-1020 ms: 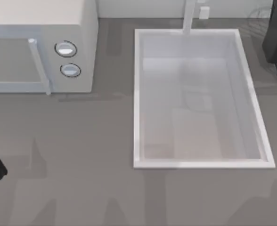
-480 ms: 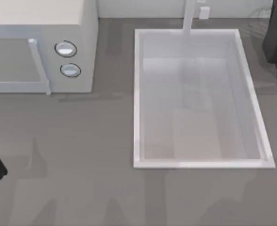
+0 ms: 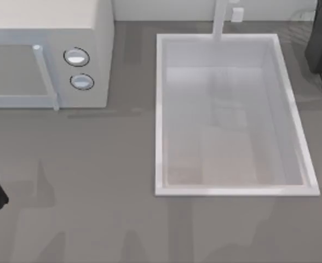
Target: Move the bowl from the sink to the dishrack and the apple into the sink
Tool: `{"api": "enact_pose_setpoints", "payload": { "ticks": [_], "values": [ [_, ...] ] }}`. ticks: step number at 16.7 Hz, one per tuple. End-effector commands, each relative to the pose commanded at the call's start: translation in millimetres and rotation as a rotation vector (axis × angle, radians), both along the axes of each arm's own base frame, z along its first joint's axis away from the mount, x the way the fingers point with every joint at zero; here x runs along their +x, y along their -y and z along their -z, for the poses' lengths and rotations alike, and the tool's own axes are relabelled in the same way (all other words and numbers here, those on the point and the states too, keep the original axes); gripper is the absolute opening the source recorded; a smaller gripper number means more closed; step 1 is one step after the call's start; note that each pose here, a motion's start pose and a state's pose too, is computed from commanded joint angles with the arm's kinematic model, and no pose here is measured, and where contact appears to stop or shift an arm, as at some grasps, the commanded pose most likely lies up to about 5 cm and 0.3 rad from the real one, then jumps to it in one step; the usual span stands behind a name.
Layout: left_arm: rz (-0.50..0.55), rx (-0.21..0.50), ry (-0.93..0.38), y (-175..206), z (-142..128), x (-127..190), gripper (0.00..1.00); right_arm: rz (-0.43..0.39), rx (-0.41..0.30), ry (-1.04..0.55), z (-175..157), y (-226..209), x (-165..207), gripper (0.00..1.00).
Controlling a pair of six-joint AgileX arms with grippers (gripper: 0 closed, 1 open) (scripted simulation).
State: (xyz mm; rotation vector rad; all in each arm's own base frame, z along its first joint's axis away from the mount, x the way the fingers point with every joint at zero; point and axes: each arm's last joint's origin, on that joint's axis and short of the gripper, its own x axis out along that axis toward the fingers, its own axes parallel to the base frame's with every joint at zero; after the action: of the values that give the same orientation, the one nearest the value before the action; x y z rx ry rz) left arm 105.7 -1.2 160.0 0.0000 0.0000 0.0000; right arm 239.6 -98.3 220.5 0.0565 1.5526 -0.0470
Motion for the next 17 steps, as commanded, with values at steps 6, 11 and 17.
{"api": "enact_pose_setpoints", "payload": {
  "ticks": [6,11,17],
  "values": [
    [0.000,0.000,0.000,0,0,0,1.00,-0.071,-0.091,0.094,8,-17,21,0.00],
    [0.000,0.000,0.000,0,0,0,1.00,-0.170,-0.268,0.372,23,-62,63,0.00],
    [0.000,0.000,0.000,0,0,0,1.00,-0.202,-0.370,0.883,28,-153,91,0.00]
  ]
}}
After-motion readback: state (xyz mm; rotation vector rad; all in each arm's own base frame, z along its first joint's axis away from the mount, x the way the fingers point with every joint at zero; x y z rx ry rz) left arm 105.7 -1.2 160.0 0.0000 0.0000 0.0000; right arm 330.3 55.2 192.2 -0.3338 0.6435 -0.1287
